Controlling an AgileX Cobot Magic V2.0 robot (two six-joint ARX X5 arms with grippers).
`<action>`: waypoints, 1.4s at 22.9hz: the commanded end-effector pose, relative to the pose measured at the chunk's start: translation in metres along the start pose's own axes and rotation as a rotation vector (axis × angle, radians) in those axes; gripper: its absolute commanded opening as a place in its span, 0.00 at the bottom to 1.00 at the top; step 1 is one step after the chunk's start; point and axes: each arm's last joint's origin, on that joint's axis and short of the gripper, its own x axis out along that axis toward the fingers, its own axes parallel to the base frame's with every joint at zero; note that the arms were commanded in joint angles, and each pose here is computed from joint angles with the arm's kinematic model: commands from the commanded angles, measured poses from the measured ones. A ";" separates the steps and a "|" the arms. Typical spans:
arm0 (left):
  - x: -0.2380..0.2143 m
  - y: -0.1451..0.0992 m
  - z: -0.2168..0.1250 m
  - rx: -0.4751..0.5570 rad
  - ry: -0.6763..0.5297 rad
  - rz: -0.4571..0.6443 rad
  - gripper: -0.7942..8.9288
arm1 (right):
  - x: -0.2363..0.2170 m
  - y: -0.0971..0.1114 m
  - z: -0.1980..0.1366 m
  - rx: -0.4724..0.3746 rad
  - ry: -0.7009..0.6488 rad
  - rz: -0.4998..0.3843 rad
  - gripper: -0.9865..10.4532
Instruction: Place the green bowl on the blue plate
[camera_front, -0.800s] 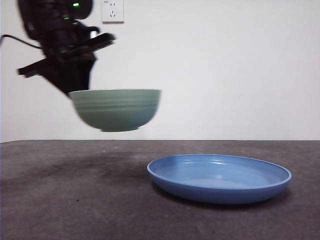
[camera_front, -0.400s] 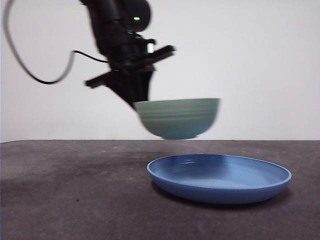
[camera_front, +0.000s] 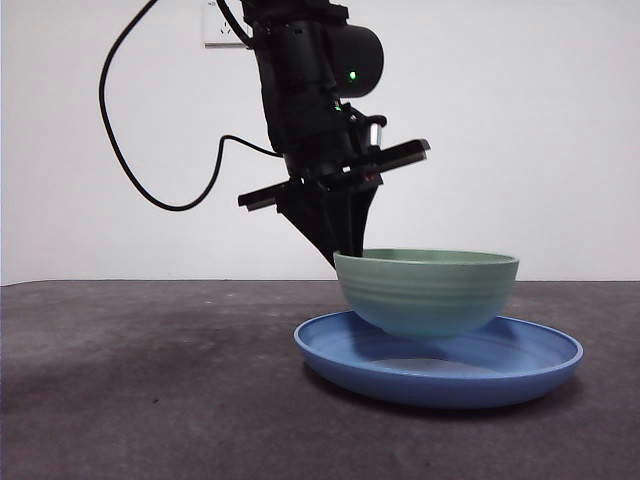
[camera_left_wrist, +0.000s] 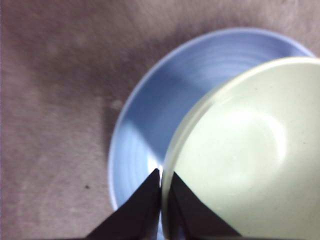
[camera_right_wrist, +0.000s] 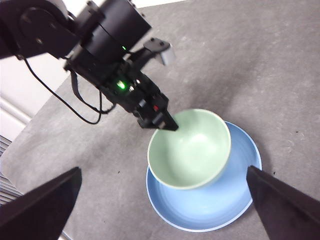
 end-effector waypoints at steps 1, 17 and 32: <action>0.016 -0.005 0.004 0.009 0.023 0.003 0.10 | -0.002 0.002 0.004 -0.013 -0.012 0.006 0.60; 0.016 -0.006 0.005 0.034 0.018 0.005 0.50 | -0.002 0.002 0.003 -0.006 -0.003 0.005 0.60; -0.195 -0.018 -0.054 0.231 -0.377 -0.034 0.66 | -0.002 0.002 0.001 0.003 0.007 0.003 0.60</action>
